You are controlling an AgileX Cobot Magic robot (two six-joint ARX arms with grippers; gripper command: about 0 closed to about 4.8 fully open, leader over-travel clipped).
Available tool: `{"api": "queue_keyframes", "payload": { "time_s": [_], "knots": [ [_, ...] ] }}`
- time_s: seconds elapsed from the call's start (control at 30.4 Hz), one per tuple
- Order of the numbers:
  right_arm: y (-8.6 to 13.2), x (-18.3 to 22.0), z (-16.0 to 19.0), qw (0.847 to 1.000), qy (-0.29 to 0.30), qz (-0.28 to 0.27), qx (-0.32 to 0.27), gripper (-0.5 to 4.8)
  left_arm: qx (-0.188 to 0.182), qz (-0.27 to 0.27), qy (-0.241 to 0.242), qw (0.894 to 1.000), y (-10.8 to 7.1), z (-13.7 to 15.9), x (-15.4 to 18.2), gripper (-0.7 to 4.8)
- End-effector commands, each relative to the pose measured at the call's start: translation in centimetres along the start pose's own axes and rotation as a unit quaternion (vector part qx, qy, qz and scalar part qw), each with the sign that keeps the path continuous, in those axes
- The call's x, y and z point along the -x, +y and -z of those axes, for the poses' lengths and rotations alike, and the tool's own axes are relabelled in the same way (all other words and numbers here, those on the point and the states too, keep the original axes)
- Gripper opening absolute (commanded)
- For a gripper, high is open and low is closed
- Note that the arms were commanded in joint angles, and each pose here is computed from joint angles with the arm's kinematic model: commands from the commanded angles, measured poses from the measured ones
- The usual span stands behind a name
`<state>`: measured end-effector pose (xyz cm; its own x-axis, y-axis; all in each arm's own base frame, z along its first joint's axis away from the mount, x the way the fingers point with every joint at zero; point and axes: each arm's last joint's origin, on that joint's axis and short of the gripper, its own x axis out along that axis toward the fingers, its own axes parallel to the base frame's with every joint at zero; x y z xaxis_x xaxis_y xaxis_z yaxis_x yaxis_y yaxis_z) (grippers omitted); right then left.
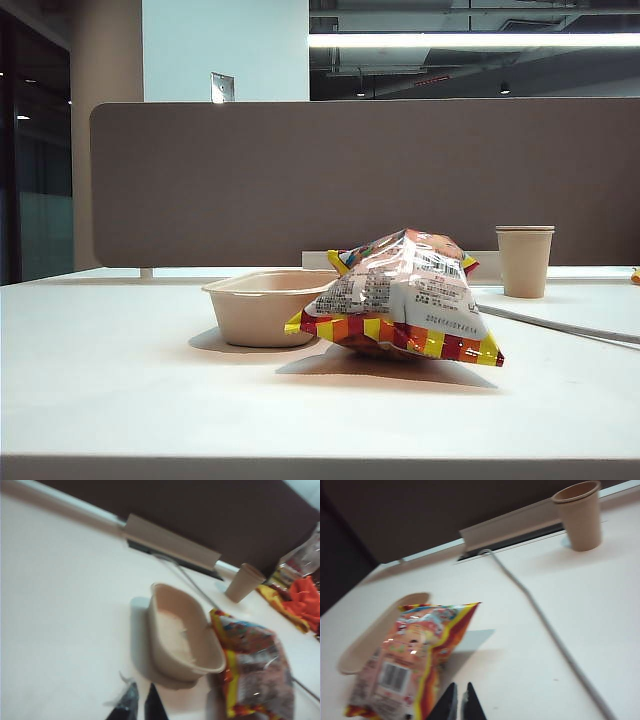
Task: Pick up a bag of chips and put them in the box.
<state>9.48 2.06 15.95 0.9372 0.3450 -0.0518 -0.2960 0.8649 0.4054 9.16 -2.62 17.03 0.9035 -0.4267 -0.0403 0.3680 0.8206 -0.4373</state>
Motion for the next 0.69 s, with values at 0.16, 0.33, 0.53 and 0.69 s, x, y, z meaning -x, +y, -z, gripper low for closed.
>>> {"api": "queue_keyframes", "payload": {
  "time_s": [0.16, 0.33, 0.53, 0.69],
  "knots": [
    [1.0, 0.2, -1.4, 0.996, -0.034, -0.073, -0.048, 0.27, -0.033, 0.050, -0.066, 0.996, -3.0, -5.1, 1.9, 0.27],
    [2.0, 0.9, -3.2, 0.994, -0.038, -0.087, -0.049, 0.36, -0.071, 0.049, -0.067, 0.994, -4.8, -7.7, 3.8, 0.28],
    [3.8, 3.0, -6.9, 0.998, -0.053, -0.046, 0.001, 0.35, -0.075, 0.051, -0.033, 0.995, -6.6, -10.5, 5.4, 0.76],
    [5.2, 5.2, -10.0, 0.995, -0.094, -0.005, 0.025, 0.35, -0.062, 0.078, 0.026, 0.995, -7.9, -12.8, 5.0, 1.04]
  ]
}}
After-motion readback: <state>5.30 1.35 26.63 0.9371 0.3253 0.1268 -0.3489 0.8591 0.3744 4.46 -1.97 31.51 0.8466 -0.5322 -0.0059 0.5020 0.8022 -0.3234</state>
